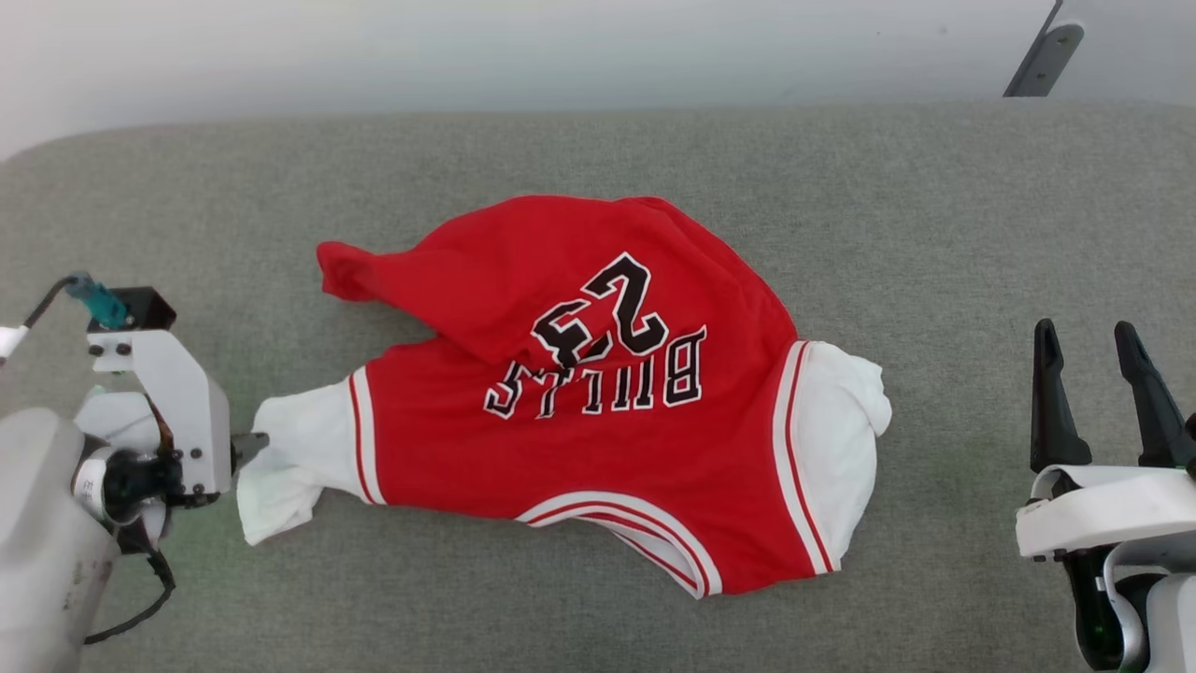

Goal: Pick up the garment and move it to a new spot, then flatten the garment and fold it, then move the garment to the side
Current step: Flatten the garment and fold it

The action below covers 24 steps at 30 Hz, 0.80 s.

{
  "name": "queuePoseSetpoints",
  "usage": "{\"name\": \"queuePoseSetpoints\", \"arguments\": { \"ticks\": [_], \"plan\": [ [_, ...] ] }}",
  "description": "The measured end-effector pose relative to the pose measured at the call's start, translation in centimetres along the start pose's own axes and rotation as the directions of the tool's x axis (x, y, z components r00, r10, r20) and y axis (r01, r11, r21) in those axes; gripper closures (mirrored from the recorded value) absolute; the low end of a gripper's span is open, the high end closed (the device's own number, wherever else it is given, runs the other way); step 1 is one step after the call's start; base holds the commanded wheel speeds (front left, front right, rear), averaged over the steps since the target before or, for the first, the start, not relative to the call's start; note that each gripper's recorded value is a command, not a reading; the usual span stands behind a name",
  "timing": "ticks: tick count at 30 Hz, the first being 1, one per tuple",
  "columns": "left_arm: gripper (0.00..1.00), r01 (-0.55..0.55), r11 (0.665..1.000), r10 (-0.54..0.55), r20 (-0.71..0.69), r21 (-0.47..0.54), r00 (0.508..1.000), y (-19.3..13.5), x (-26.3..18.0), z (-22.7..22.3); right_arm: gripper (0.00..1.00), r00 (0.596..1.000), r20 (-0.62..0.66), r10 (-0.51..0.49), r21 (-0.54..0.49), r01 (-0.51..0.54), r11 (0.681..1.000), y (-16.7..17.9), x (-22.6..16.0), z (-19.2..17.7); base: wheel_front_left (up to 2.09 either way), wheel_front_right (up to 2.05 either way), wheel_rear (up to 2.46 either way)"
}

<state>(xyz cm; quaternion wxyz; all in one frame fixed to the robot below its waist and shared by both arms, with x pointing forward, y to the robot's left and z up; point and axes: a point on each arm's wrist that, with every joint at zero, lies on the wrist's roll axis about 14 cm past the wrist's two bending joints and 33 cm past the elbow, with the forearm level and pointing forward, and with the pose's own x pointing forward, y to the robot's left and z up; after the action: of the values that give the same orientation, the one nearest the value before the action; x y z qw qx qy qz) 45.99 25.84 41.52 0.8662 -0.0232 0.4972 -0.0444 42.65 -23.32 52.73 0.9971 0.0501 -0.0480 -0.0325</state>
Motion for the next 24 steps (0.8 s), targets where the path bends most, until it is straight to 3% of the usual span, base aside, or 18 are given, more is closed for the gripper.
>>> {"name": "queuePoseSetpoints", "arguments": {
  "ticks": [22, 24],
  "plan": [
    [0.02, 0.008, 0.995, -0.026, -0.189, -0.096, 0.982, -0.9, 1.0, -5.7, 0.00, 1.000, -0.013, -0.017, -0.005, 0.017, 1.000, -0.6, -0.7, -0.2, 0.00, 0.00, 0.00],
    [1.00, 0.019, 0.993, -0.042, -0.195, -0.118, 0.980, -1.1, 1.2, -5.7, 0.00, 1.000, -0.017, -0.019, -0.006, 0.019, 1.000, -0.7, -0.7, -0.2, 0.00, 0.00, 0.00]
  ]
}}
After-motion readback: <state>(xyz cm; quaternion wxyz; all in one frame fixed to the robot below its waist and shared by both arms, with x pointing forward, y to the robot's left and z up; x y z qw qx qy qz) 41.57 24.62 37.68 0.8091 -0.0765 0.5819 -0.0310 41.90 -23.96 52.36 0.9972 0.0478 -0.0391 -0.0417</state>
